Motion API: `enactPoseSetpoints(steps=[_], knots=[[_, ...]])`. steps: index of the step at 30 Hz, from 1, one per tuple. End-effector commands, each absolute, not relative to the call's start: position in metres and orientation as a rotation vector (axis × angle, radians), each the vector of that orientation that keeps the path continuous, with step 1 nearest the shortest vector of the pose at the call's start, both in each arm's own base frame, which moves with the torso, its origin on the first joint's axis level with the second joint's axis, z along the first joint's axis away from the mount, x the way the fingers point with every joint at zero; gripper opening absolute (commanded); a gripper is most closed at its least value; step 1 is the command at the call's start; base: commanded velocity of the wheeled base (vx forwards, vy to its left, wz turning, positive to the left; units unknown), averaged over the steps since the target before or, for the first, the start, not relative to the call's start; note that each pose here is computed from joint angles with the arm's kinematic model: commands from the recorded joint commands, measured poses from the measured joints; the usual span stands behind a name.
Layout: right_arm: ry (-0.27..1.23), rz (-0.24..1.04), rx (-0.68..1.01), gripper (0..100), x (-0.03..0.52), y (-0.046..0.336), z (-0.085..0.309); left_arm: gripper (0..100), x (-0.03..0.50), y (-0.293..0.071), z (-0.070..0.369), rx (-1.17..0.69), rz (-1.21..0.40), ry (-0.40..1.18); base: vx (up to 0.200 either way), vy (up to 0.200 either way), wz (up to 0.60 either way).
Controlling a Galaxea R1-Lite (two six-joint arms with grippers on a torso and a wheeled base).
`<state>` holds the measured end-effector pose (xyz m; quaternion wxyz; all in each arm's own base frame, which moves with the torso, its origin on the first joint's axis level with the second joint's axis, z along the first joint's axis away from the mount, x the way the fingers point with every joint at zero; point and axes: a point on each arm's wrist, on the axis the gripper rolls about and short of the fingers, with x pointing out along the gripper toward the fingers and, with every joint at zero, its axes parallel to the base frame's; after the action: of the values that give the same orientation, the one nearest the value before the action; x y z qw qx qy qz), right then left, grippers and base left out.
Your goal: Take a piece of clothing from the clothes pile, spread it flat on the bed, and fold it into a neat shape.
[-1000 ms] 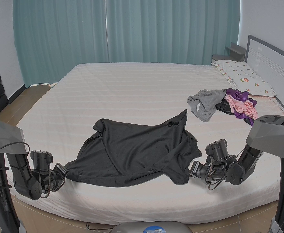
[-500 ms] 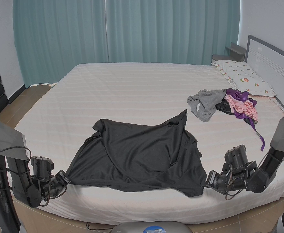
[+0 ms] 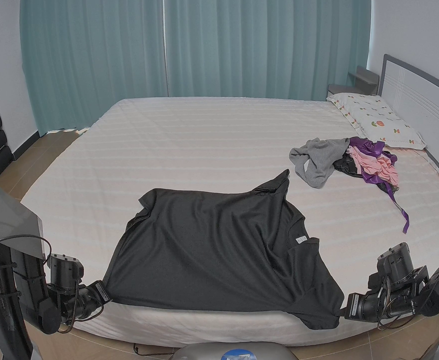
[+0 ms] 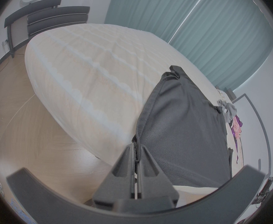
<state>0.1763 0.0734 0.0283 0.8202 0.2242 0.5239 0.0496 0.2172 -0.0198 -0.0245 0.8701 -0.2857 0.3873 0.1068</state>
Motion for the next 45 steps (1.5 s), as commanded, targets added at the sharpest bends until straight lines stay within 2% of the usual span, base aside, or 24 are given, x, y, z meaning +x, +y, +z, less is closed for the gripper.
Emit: enactPoseSetpoints(steps=[1, 7, 8, 20, 25, 30, 45], knots=[[1.144, 0.101, 0.457, 0, 0.171, 0.072, 0.024, 0, 0.209, -0.026, -0.027, -0.575, 0.207, 0.853, 0.0, 0.0, 0.0], [1.199, 0.107, 0.399, 0, 0.173, 0.074, 0.011, 0, 0.202, -0.032, -0.029, -0.537, 0.179, 0.89, 0.0, 0.0, 0.0], [1.199, 0.107, 0.399, 100, 0.173, 0.074, 0.011, 0, 0.202, -0.032, -0.029, -0.537, 0.179, 0.89, 0.0, 0.0, 0.0], [1.124, 0.104, 0.391, 100, 0.205, 0.067, 0.009, 0, 0.203, -0.032, -0.032, -0.534, 0.181, 0.899, 0.0, 0.0, 0.0], [1.013, 0.145, 0.349, 100, 0.228, 0.059, -0.015, 0, 0.202, -0.031, -0.032, -0.519, 0.177, 0.903, 0.0, 0.0, 0.0], [0.914, 0.21, 0.391, 100, 0.242, 0.056, -0.03, 0, 0.202, -0.031, -0.033, -0.52, 0.179, 0.904, 0.0, 0.0, 0.0], [0.888, 0.239, 0.469, 100, 0.26, 0.037, -0.044, 0, 0.203, -0.031, -0.033, -0.521, 0.18, 0.901, 0.0, 0.0, 0.0]])
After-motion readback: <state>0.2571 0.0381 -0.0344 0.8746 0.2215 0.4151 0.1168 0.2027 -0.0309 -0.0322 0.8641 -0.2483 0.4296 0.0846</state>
